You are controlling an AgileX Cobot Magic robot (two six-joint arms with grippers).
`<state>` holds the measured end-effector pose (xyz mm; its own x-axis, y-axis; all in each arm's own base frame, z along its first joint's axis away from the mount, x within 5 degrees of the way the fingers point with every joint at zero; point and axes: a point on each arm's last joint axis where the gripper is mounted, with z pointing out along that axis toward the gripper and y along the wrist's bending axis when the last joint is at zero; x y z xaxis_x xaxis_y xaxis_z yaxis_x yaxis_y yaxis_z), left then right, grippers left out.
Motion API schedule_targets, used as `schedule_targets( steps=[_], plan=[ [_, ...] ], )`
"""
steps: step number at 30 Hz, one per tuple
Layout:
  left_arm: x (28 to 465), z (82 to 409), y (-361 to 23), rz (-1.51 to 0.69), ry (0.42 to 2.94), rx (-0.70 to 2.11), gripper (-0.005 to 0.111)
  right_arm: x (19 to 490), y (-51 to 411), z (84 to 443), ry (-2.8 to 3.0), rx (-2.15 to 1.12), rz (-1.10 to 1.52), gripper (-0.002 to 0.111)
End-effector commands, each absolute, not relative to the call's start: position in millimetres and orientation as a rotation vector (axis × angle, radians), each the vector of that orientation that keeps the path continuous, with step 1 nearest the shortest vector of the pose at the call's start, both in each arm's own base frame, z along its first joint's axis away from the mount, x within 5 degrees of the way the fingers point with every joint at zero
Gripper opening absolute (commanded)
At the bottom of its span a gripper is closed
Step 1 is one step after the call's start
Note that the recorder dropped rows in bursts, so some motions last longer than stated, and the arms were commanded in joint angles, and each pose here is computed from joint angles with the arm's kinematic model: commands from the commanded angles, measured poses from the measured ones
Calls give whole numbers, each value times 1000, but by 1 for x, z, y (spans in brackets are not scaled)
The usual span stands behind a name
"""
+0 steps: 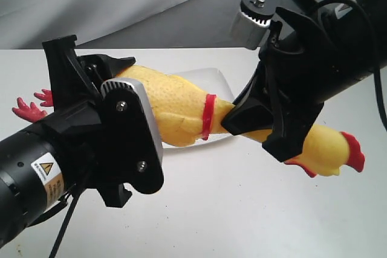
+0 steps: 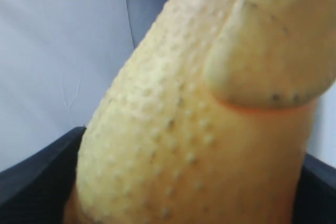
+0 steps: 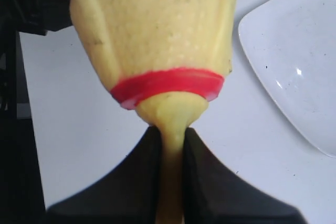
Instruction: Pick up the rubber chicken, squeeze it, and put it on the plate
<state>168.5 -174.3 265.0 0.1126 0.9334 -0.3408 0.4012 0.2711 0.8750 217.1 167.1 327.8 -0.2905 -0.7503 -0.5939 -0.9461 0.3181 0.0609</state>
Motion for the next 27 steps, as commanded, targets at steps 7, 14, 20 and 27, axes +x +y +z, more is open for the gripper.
schedule_targets(
  steps=[7, 14, 20, 27],
  plan=[
    [165, 259, -174, 524, 1585, 1294, 0, 220, 166, 330, 2104, -1473, 509, 0],
    [148, 253, -186, 381, 1481, 1574, 0, 219, 165, 330, 2115, -1475, 517, 0],
    [133, 251, -183, 637, 1393, 1744, 0, 219, 165, 330, 2127, -1474, 522, 0],
    [126, 253, -188, 652, 1330, 1762, 8, 219, 165, 330, 2132, -1468, 529, 0]
  ],
)
